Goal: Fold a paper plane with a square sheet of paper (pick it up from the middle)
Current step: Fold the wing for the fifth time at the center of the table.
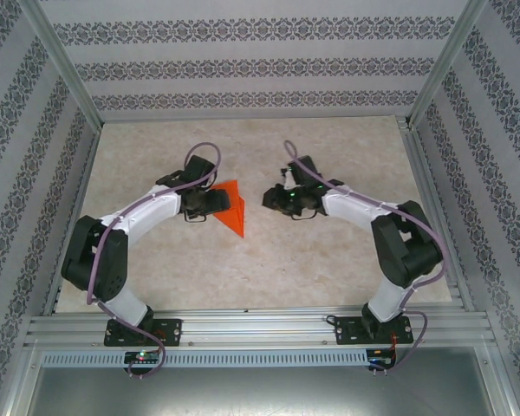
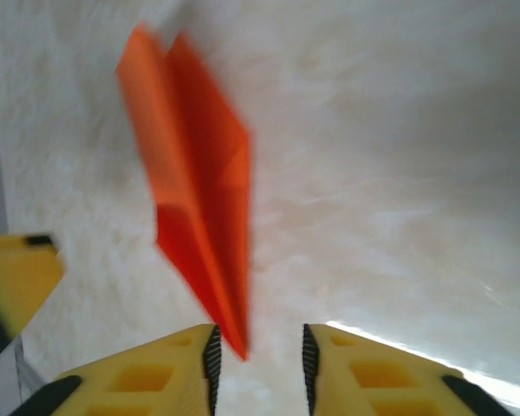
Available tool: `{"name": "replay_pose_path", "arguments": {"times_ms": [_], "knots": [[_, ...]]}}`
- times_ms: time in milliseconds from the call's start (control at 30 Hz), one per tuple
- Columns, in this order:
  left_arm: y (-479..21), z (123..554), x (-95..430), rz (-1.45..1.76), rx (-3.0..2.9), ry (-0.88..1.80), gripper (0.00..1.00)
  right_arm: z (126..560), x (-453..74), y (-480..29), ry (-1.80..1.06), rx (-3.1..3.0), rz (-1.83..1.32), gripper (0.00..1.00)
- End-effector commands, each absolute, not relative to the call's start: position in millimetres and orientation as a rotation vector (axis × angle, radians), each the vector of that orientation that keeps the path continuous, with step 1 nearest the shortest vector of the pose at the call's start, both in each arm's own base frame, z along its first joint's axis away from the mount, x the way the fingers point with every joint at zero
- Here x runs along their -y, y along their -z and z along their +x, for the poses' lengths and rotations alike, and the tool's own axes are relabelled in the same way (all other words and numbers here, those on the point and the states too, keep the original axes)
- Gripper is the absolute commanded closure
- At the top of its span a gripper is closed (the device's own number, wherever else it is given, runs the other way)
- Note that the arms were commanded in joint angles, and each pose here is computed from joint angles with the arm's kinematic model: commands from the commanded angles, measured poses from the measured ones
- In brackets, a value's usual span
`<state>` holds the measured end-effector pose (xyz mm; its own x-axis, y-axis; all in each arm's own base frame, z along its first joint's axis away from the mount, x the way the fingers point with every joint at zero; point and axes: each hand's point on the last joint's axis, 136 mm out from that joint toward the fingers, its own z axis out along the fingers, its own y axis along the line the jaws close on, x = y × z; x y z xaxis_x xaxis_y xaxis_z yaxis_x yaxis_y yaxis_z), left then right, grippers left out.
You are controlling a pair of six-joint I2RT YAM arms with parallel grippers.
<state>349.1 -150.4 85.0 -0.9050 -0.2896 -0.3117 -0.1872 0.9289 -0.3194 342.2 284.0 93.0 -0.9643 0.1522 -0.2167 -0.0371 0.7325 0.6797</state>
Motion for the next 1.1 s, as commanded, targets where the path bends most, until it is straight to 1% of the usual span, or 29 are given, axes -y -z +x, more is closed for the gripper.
{"name": "replay_pose_path", "arguments": {"times_ms": [0,133,333,600,867,1067], "knots": [[-95,353,148,-0.463,-2.647,0.537,0.33,333,-333,-108,-1.182,-2.633,-0.095,0.75],[-90,350,133,-0.549,-2.625,0.55,0.41,316,-367,-97,-1.188,-2.676,-0.215,0.81],[-83,349,130,-0.587,-2.625,0.572,0.43,305,-392,-72,-1.122,-2.755,-0.31,0.84],[-79,348,132,-0.587,-2.638,0.592,0.44,314,-370,-42,-1.014,-2.831,-0.263,0.85],[-76,350,141,-0.576,-2.651,0.648,0.44,319,-347,-25,-1.017,-2.884,-0.229,0.85],[-75,352,151,-0.558,-2.649,0.726,0.47,318,-335,-16,-1.018,-2.916,-0.234,0.85]]}}
